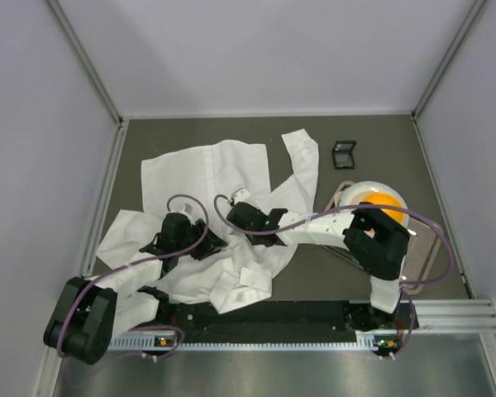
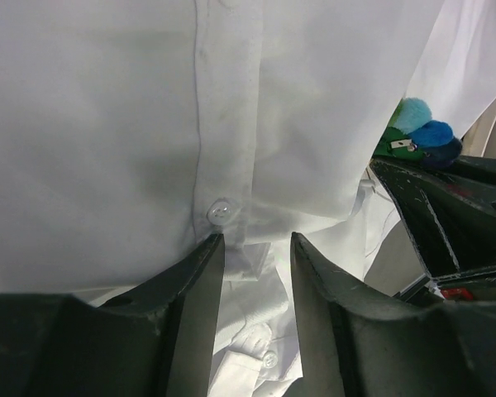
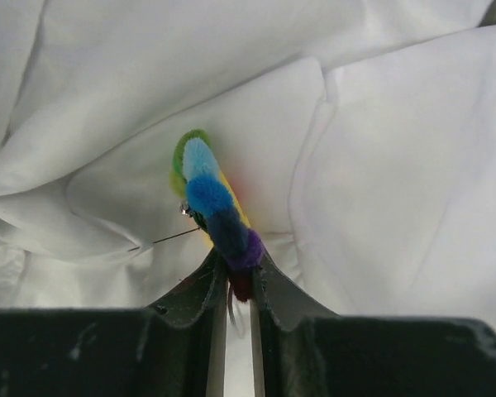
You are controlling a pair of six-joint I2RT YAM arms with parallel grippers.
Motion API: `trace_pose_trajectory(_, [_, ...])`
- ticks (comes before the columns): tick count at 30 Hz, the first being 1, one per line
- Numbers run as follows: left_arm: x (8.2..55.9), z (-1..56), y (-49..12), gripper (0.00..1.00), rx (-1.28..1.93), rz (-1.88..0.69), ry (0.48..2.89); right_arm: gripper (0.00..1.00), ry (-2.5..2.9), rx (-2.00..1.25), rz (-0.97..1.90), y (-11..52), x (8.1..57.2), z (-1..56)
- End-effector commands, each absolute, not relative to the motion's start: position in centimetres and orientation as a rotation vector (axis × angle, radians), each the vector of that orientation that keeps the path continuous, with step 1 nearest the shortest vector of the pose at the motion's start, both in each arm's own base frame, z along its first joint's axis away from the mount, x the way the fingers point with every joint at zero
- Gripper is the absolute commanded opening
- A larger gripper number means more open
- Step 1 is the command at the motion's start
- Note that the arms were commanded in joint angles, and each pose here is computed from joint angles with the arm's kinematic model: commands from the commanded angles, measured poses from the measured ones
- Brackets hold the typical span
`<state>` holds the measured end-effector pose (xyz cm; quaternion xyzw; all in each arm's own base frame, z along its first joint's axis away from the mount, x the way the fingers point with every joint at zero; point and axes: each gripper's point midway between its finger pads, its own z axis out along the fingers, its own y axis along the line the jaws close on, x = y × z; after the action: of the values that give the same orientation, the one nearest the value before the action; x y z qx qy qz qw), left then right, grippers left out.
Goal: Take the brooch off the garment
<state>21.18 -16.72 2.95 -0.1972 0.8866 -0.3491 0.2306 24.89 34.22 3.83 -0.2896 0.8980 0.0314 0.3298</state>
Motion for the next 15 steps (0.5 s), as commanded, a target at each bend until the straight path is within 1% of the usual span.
trace_pose_trajectory(1, [20.0, 0.1, -14.3, 0.45, -0.624, -0.759, 2.519, 0.0, 2.316, -0.804, -0.292, 29.3, 25.3, 3.8])
trace_pose_trajectory(9, [20.0, -0.1, -13.6, 0.45, -0.631, -0.715, 2.514, 0.0, 2.277, -0.83, -0.335, 27.9, 24.4, 5.7])
trace_pose_trajectory(11, [20.2, 0.1, -13.7, 0.47, -0.608, -0.714, 2.506, 0.0, 2.284, -0.849, -0.362, 27.4, 23.9, 5.9])
trace_pose_trajectory(15, [20.0, -0.1, -13.1, 0.47, -0.634, -0.675, 2.513, 0.0, 2.295, -0.81, -0.349, 26.4, 23.8, 5.9])
